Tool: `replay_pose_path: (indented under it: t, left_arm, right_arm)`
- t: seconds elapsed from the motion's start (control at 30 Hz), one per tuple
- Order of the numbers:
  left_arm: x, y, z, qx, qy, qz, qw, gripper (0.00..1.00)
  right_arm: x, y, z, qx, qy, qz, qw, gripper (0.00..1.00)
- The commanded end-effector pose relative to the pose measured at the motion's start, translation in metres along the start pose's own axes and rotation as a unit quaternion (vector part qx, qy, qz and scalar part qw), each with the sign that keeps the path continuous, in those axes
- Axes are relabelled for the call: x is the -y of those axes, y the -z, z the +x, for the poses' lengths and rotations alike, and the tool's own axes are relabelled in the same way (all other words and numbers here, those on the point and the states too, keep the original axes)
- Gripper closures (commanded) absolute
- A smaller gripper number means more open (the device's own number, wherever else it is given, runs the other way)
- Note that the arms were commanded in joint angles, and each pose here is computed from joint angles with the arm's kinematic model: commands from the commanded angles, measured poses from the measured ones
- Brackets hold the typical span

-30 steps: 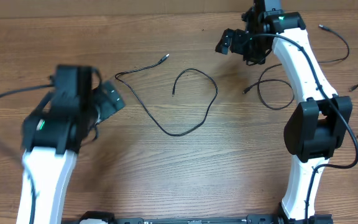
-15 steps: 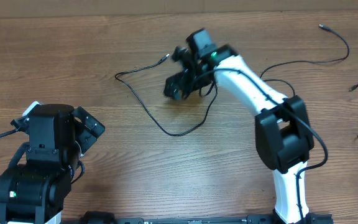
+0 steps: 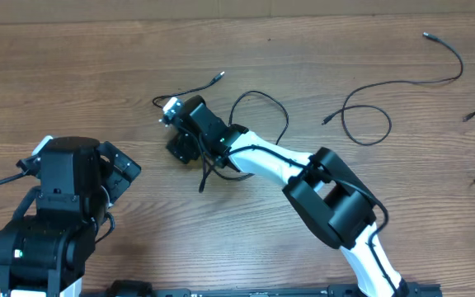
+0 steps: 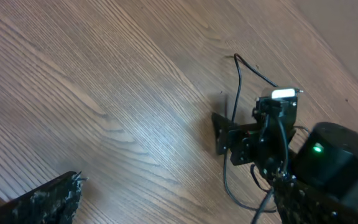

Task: Untangle cables

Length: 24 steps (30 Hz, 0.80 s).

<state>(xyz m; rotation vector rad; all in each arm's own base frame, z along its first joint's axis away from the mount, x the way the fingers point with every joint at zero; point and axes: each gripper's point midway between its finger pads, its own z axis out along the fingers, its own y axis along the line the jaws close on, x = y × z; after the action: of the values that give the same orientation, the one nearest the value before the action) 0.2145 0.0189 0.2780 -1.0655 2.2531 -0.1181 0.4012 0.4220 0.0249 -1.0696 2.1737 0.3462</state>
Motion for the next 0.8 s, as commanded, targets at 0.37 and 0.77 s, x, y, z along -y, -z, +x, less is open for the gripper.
replay_pose_path:
  t: [0.37, 0.77]
  left_arm:
    - [0.004, -0.010, 0.001, -0.014, 0.002, -0.013, 1.000, 0.00]
    - [0.007, -0.029, 0.005, -0.037, -0.007, -0.043, 0.998, 0.00]
  right_arm:
    - [0.149, 0.072, 0.040, -0.105, -0.123, 0.207, 0.965, 0.96]
    - [0.232, 0.398, 0.003, 0.052, -0.290, 0.325, 0.899, 0.96]
